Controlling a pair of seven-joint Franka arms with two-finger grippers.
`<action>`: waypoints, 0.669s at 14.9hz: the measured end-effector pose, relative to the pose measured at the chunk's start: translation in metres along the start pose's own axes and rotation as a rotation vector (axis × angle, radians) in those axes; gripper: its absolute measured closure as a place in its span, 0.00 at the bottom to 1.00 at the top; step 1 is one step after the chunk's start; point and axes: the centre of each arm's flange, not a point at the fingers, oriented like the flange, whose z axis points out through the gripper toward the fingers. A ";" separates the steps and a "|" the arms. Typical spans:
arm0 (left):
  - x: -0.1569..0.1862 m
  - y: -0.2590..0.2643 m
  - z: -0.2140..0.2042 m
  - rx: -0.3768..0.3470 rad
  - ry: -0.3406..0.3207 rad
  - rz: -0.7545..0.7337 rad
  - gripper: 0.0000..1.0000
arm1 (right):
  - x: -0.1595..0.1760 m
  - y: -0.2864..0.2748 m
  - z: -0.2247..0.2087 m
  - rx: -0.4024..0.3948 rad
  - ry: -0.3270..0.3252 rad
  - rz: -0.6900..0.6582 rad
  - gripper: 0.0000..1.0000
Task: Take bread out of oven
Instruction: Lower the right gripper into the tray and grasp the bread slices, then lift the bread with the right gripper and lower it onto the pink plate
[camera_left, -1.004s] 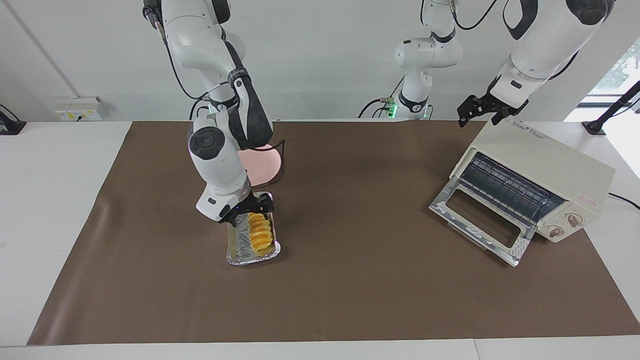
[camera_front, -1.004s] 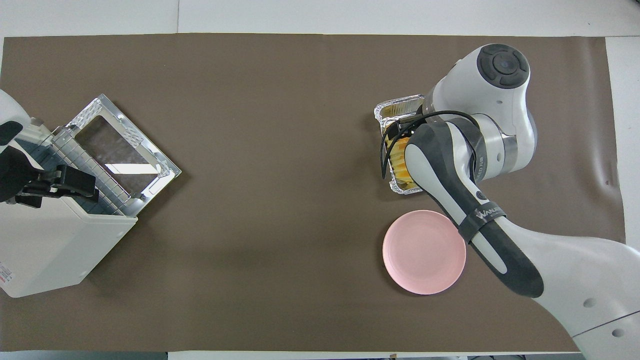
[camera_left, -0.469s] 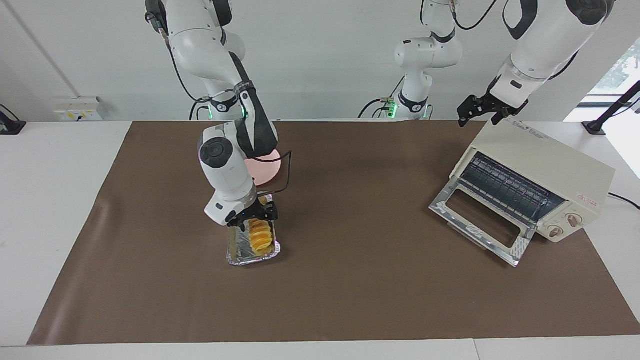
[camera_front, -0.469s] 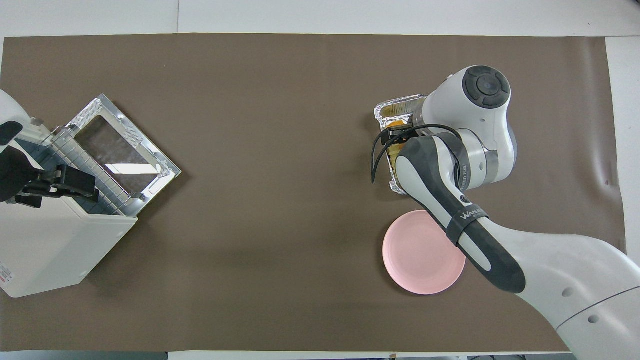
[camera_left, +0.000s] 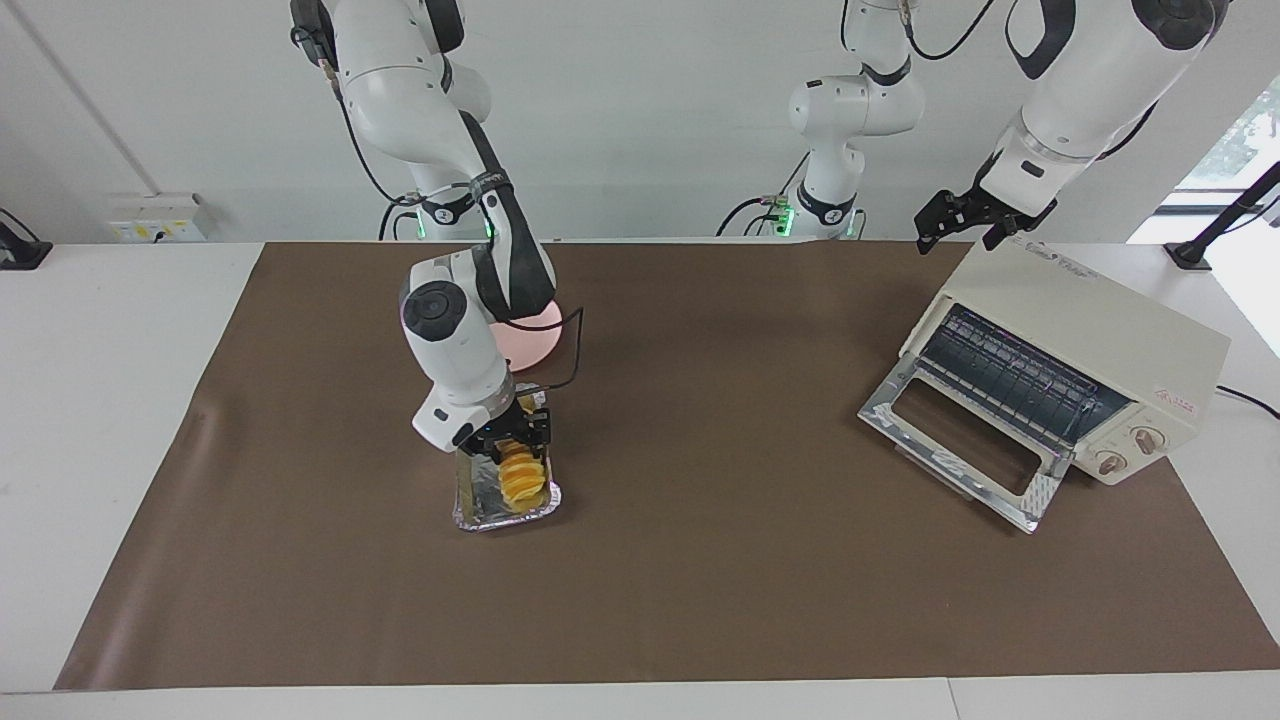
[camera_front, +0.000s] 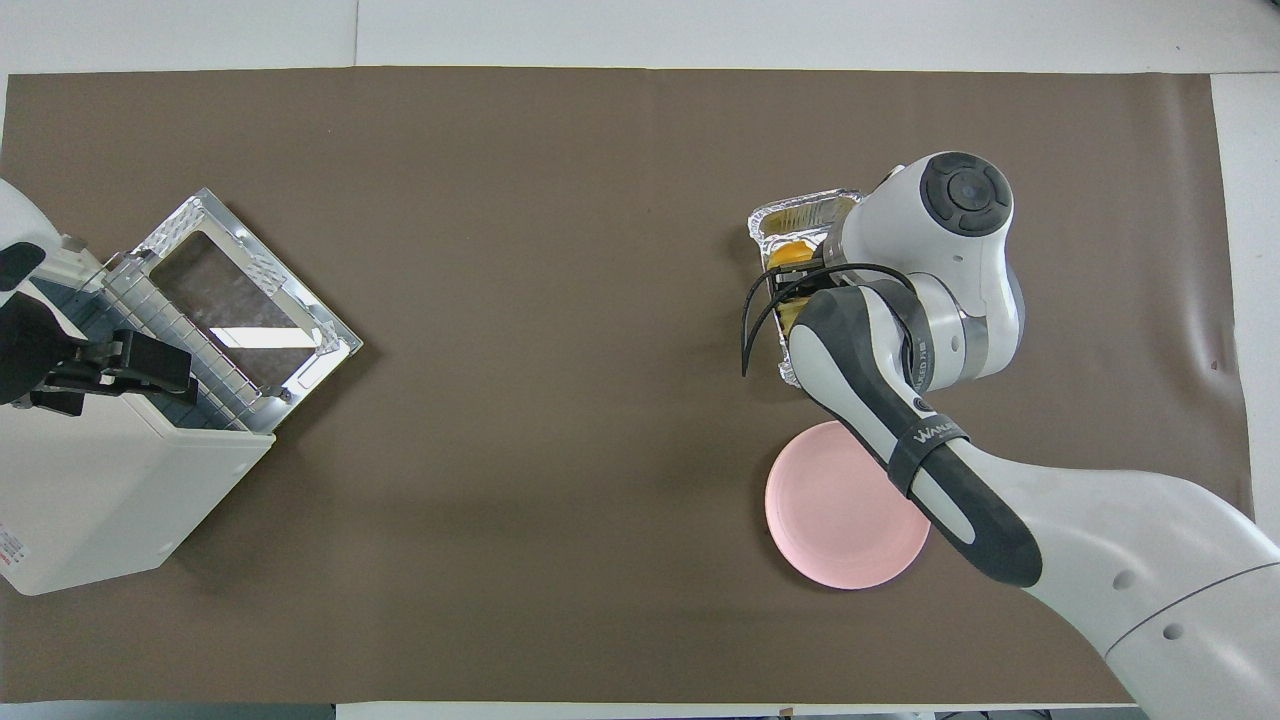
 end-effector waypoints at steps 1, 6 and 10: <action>0.000 0.000 0.000 0.000 0.000 0.000 0.00 | 0.000 0.000 0.000 0.000 0.001 0.000 0.61; 0.000 0.000 0.000 0.000 0.000 0.000 0.00 | 0.002 0.004 -0.006 -0.002 -0.008 0.006 0.89; 0.000 0.000 0.000 0.000 0.000 0.000 0.00 | 0.006 0.004 -0.074 -0.011 -0.074 0.008 0.90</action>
